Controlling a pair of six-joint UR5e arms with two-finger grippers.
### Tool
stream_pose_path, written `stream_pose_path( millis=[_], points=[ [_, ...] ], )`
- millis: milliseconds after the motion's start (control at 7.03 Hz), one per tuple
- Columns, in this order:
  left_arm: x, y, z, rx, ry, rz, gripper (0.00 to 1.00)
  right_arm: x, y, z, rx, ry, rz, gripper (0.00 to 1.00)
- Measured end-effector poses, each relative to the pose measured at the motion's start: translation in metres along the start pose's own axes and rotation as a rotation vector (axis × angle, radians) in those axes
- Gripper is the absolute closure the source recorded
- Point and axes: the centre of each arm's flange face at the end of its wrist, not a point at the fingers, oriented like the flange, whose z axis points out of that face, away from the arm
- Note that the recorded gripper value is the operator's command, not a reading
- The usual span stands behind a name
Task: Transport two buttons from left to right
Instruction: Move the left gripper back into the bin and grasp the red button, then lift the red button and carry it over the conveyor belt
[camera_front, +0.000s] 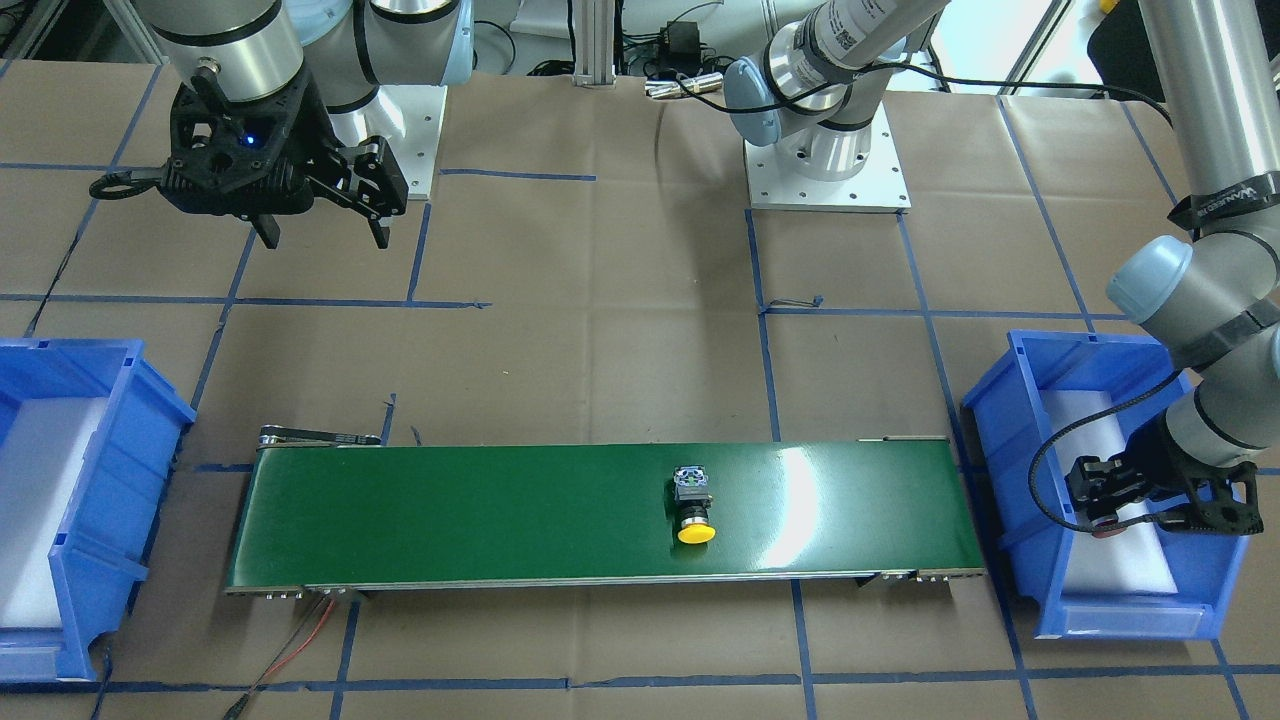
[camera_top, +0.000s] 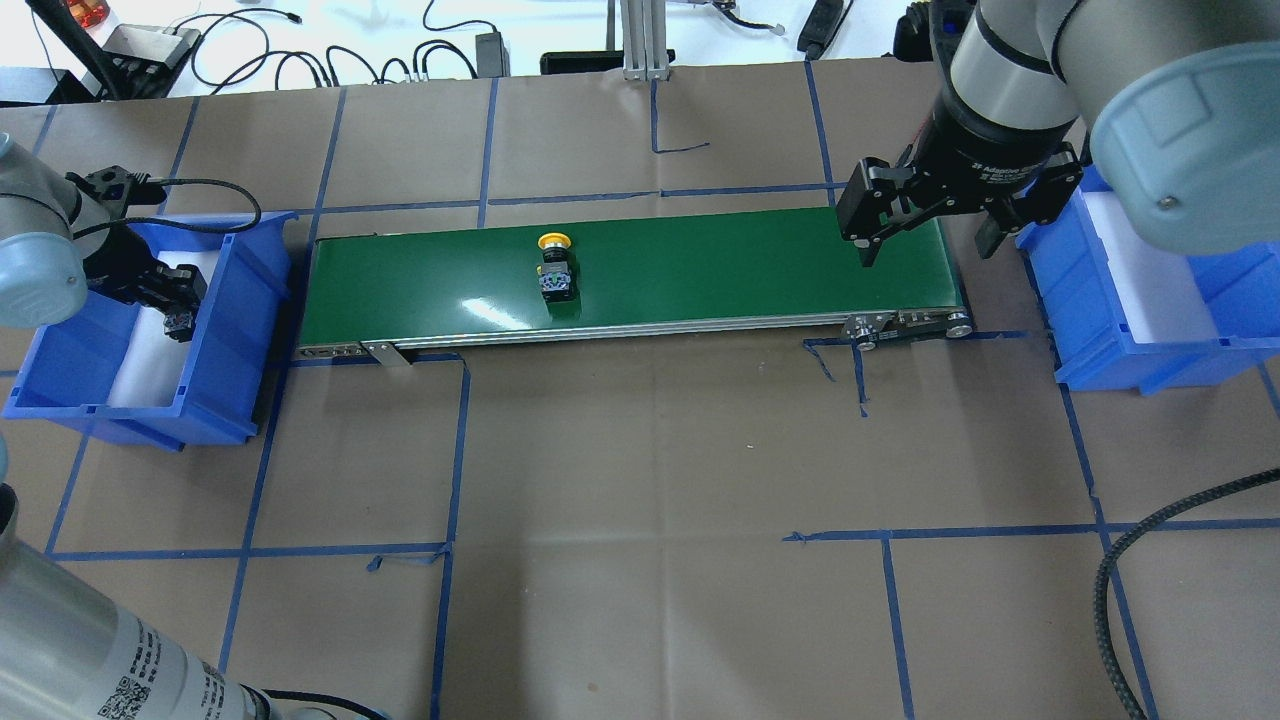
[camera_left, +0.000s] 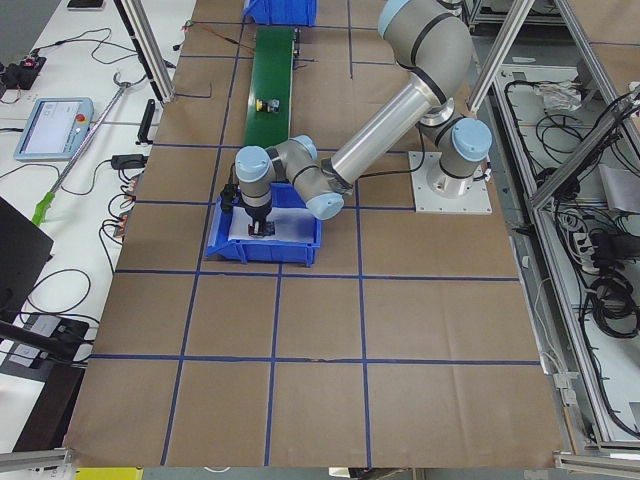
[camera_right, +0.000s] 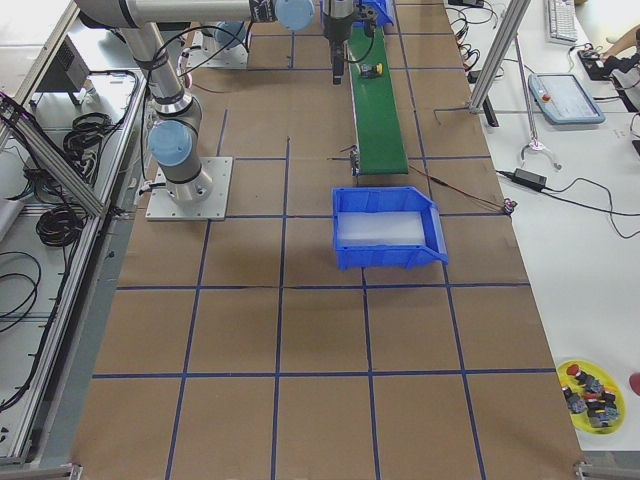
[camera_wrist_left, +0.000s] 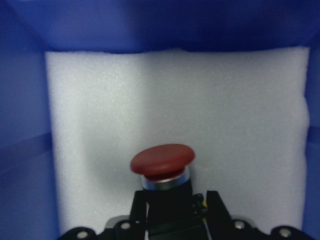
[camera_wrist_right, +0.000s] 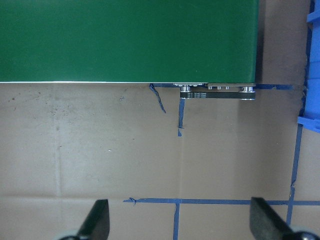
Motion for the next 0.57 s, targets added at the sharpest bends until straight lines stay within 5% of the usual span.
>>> stream_pose_path(
  millis=[569],
  points=[
    [-0.001,-0.009,-0.066,0.037,-0.027,0.008,0.95,0.000,0.000,0.000,0.002,-0.001,0.000,0.00]
  ],
)
